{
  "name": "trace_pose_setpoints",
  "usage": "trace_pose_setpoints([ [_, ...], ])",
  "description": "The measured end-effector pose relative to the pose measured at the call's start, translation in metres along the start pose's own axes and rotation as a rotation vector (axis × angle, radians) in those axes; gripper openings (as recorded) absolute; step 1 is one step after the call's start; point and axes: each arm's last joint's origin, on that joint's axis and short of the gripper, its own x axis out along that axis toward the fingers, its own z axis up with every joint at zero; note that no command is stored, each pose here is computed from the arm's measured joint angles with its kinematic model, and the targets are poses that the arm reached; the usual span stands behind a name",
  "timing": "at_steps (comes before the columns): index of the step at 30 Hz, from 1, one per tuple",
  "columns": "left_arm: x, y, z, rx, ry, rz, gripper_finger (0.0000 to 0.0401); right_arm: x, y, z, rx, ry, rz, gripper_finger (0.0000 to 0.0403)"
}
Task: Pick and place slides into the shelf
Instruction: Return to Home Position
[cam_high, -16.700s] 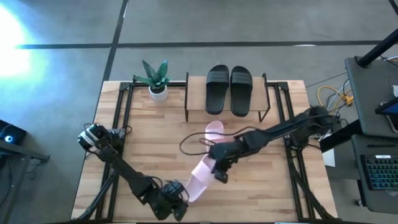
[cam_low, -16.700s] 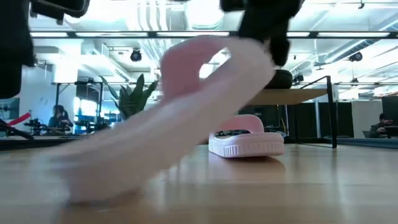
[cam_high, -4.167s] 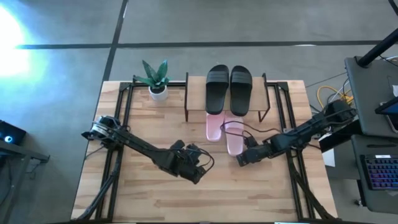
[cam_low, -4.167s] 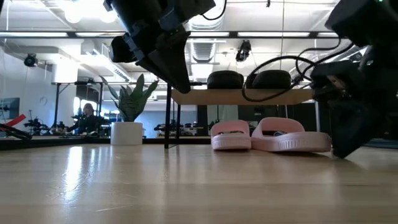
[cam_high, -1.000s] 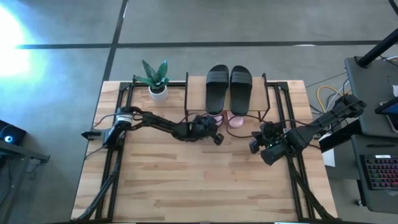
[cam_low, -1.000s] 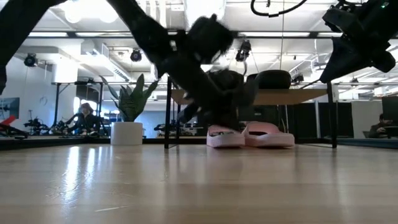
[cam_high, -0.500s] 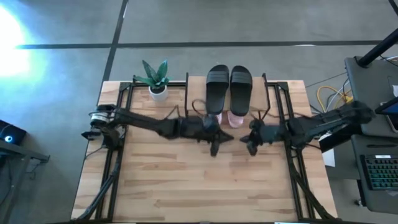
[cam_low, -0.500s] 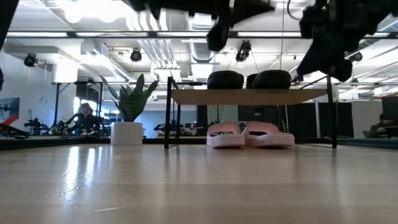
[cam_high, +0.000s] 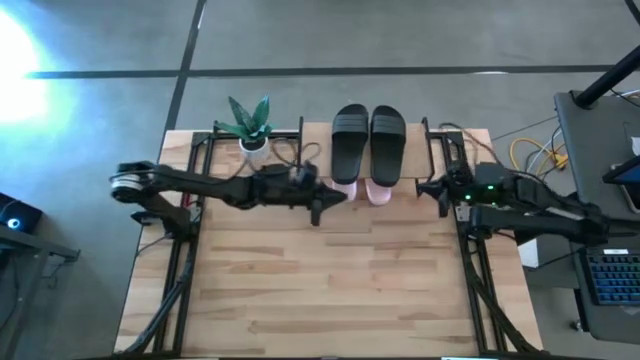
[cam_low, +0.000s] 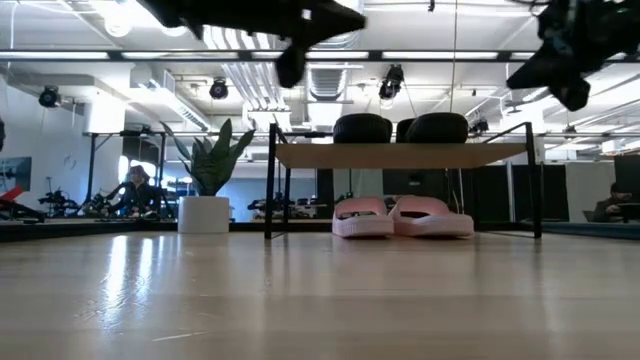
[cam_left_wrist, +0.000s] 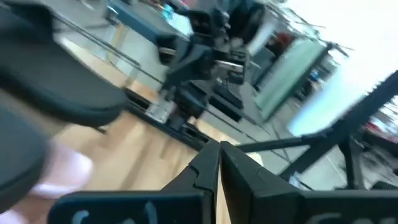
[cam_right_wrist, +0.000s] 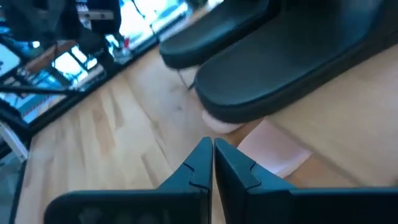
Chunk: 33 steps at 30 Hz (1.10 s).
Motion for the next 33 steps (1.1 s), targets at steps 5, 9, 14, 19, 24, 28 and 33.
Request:
trace_pose_setpoints([
  [5, -0.047, 0.005, -0.007, -0.005, -0.047, 0.077, 0.0001, -0.017, -0.006, -0.009, 0.01, 0.002, 0.067, 0.0009],
  [9, -0.086, 0.009, -0.018, -0.004, -0.066, 0.078, 0.0001, -0.022, -0.008, -0.012, 0.069, -0.015, 0.068, 0.0009],
  [14, -0.13, 0.018, -0.036, -0.005, -0.074, 0.07, 0.0001, -0.028, -0.011, -0.015, 0.279, -0.005, 0.029, 0.0009],
  [19, -0.166, 0.025, -0.051, 0.002, -0.116, 0.042, 0.0001, -0.029, -0.012, -0.018, 0.313, 0.036, 0.021, 0.0008],
  [24, -0.195, 0.036, -0.07, -0.006, -0.159, 0.015, 0.0001, -0.029, -0.01, -0.015, 0.279, 0.012, 0.066, 0.0009],
  [28, -0.212, 0.044, -0.083, -0.008, -0.213, 0.012, 0.0001, -0.027, -0.004, -0.006, 0.176, -0.082, 0.17, 0.0009],
  [33, -0.226, 0.054, -0.099, -0.005, -0.26, -0.017, 0.0001, -0.018, -0.003, -0.006, 0.096, -0.259, 0.272, 0.0009],
])
